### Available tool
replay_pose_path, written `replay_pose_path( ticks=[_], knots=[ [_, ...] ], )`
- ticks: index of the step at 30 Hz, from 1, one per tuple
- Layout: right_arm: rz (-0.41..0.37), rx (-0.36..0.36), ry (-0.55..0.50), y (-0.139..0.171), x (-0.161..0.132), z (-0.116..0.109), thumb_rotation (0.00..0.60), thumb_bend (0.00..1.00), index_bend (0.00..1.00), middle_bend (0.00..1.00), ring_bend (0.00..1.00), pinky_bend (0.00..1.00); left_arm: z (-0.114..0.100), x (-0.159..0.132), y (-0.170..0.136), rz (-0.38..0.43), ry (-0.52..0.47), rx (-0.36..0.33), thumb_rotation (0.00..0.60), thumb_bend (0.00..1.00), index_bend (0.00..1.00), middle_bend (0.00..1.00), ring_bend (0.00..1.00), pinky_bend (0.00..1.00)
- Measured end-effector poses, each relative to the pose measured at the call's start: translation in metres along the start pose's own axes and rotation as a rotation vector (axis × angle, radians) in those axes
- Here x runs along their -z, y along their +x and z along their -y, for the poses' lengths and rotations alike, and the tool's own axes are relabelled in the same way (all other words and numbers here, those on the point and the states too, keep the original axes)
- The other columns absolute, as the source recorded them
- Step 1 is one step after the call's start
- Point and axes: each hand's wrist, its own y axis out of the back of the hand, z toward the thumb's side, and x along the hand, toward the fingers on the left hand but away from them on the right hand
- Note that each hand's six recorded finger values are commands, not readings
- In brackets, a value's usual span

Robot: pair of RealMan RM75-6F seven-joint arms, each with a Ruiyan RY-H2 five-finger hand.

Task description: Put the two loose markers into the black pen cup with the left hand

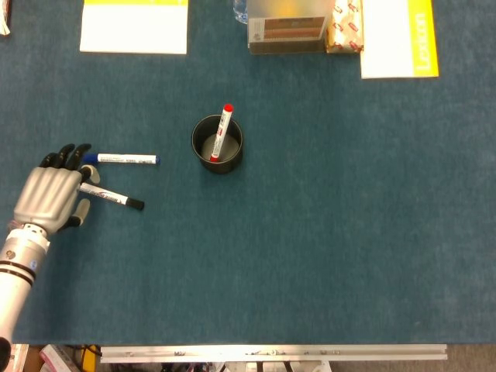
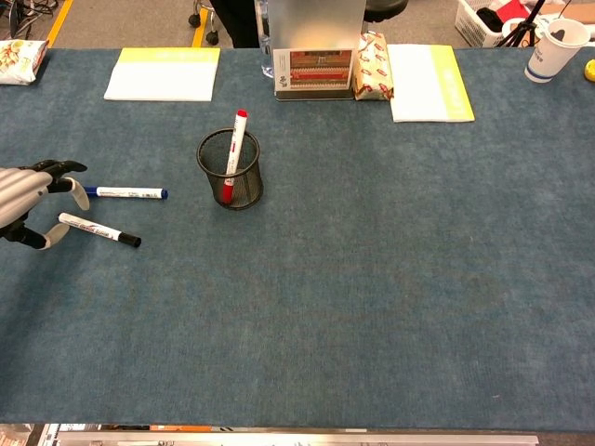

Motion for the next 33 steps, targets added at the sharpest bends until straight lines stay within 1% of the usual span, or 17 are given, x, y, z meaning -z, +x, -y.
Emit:
replay_pose_path(
  ticks=[5, 10, 13, 18, 20, 25, 33],
  knots=[
    [-0.001, 0.003, -0.003, 0.0, 0.0, -0.001, 0.6, 0.12, 0.48, 0.39, 0.42, 0.44, 0.003, -0.006, 0.007, 0.016, 0.008, 0.006, 0.6, 0.44, 0.33, 0.06, 0.02, 0.14],
    [-0.002, -0.002, 0.0, 0.001, -0.001, 0.0, 0.6, 0.12, 0.48, 0.39, 0.42, 0.44, 0.002, -0.009, 0.01, 0.025, 0.02, -0.001, 0.6, 0.43, 0.32, 0.06, 0.02, 0.08],
    [-0.001, -0.003, 0.0, 0.0, 0.0, 0.0, 0.6, 0.12, 0.48, 0.39, 0.42, 0.44, 0.001, -0.011, 0.01, 0.024, 0.02, -0.01, 0.6, 0.37, 0.32, 0.06, 0.02, 0.07],
    [0.0, -0.004, 0.001, 0.0, 0.0, 0.0, 0.6, 0.12, 0.48, 0.39, 0.42, 0.44, 0.001, -0.01, 0.011, 0.016, 0.019, -0.012, 0.6, 0.19, 0.32, 0.06, 0.02, 0.07],
    [0.001, -0.005, 0.001, 0.0, 0.0, 0.001, 0.6, 0.12, 0.48, 0.39, 0.42, 0.44, 0.0, -0.009, 0.011, 0.014, 0.016, -0.012, 0.6, 0.16, 0.32, 0.06, 0.02, 0.07],
    [0.0, -0.006, 0.001, 0.0, 0.0, 0.001, 0.6, 0.12, 0.48, 0.39, 0.42, 0.44, 0.0, -0.008, 0.012, 0.008, 0.027, 0.001, 0.6, 0.15, 0.34, 0.06, 0.02, 0.07],
    [0.001, -0.013, 0.003, 0.0, 0.0, 0.002, 0.6, 0.12, 0.48, 0.39, 0.42, 0.44, -0.002, -0.01, 0.021, -0.004, 0.077, 0.054, 0.6, 0.15, 0.38, 0.05, 0.02, 0.07]
  ],
)
